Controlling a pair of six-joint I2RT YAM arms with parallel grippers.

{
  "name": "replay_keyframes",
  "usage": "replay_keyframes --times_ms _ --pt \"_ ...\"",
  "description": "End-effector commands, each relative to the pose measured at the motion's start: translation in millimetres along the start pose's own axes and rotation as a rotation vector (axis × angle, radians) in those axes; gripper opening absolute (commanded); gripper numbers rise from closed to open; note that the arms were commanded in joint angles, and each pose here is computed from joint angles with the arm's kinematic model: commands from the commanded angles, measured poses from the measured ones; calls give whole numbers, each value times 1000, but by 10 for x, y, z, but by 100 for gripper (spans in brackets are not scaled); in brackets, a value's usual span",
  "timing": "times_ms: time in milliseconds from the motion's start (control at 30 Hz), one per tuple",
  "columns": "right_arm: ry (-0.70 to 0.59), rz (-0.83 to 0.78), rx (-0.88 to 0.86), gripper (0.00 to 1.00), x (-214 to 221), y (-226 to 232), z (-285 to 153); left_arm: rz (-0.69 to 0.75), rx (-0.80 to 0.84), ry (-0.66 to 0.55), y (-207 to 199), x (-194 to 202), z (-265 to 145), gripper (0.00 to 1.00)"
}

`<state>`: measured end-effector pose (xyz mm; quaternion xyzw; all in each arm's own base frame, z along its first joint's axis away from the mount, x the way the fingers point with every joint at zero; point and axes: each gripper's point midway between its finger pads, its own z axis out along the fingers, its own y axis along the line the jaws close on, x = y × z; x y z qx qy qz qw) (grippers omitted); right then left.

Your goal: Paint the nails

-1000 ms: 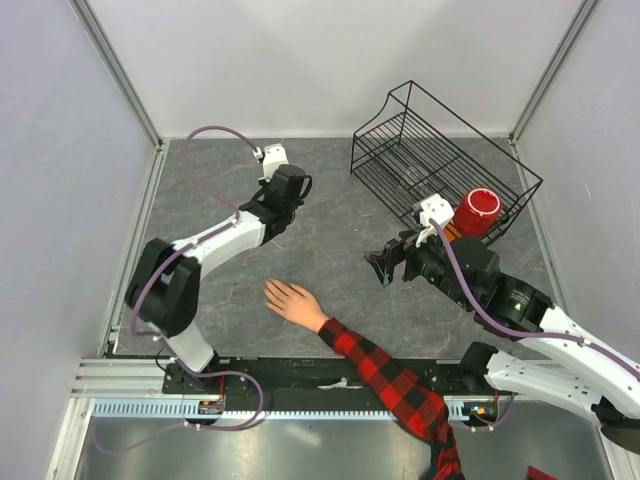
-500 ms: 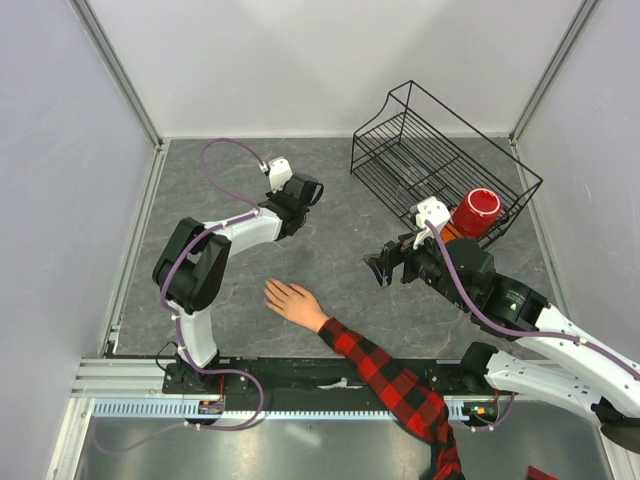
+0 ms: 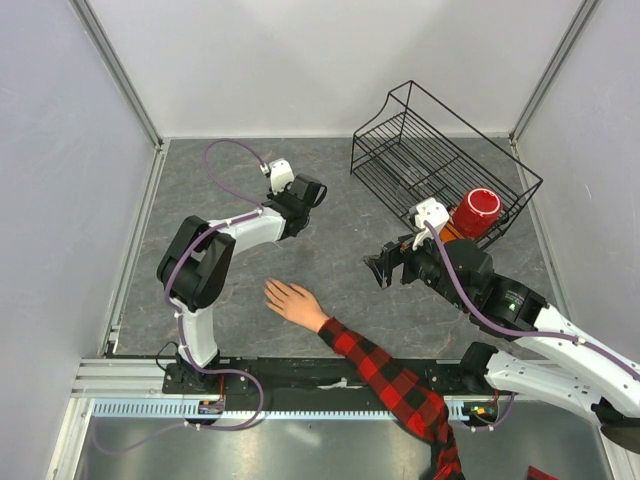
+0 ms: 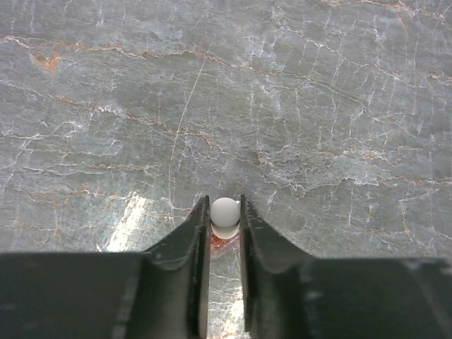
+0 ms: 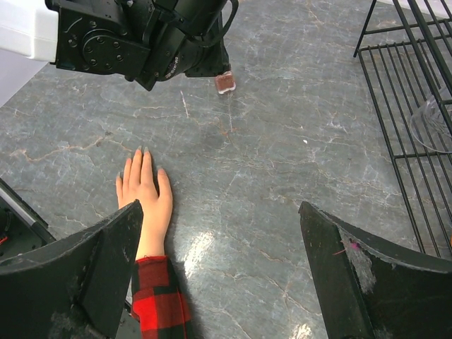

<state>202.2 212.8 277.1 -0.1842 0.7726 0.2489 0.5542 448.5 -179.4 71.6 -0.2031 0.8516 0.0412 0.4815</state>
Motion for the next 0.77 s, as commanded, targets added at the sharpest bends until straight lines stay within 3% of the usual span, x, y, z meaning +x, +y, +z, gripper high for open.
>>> replay_keyframes --times_ms 0,267,500,533,600,633,667,700,733 --pt "-16 19 -4 98 -29 16 -6 -37 -11 -33 -59 -128 -28 33" --pt "-31 51 9 98 -111 19 -6 -52 39 -22 -129 -300 -206 62" --pt "-29 87 225 98 -441 -292 -195 -110 197 10 -198 -760 -817 75" --pt "-36 92 255 98 -518 -336 -248 -134 265 -15 -207 -1027 -1067 76" --pt "-83 108 285 98 -838 -386 -472 -106 393 18 -261 -1190 -1435 78" --pt "-115 124 286 98 -968 -399 -577 -138 487 -32 -271 -1543 -1802 79" --pt "-165 114 227 98 -1210 -318 -710 -119 598 -3 -315 -1614 -2100 86" --pt "-195 118 216 98 -1354 -307 -807 -100 698 -55 -340 -1899 -2435 89" --pt "-228 137 223 98 -1516 -319 -908 -97 820 -111 -285 -2154 -2870 99"
